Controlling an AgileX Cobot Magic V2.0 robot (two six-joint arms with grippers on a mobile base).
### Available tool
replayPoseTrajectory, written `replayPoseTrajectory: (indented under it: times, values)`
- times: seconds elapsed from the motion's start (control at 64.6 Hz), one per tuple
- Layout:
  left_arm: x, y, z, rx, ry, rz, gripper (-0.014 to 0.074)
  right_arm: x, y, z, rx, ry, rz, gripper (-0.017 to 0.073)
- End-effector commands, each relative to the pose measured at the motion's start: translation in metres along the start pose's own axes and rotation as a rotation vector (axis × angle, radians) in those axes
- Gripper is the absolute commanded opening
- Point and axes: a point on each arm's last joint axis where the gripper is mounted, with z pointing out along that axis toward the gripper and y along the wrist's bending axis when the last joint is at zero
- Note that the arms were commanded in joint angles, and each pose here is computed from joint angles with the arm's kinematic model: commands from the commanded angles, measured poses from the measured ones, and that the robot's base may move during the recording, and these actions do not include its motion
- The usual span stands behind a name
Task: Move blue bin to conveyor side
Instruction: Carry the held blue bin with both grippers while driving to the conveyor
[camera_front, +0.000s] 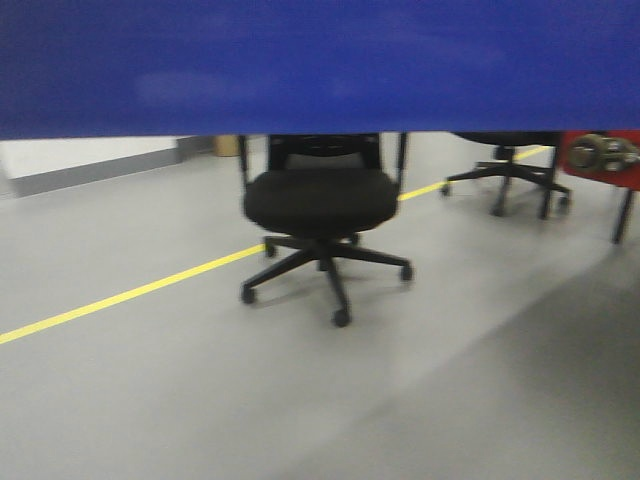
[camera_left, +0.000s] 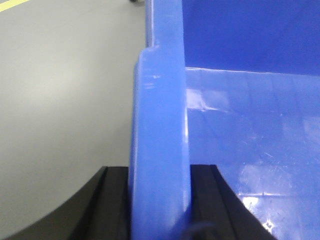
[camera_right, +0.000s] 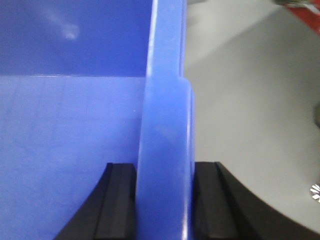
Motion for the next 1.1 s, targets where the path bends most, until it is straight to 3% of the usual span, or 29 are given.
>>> replayPoseTrajectory:
  times: [0.0,1.084]
  values:
    - [-0.0071,-0.0008,-0.0115,0.029,-0.11,0.004,-0.0019,-0.008,-0.0002,-0.0122,-0.004,-0.124,-0.015,-0.0088]
    - [-0.0071,-0.0008,-0.0115,0.029,-0.11,0.004,-0.0019,-0.0082,-0.0002,-0.0122,-0.004,-0.126,-0.015,-0.0088]
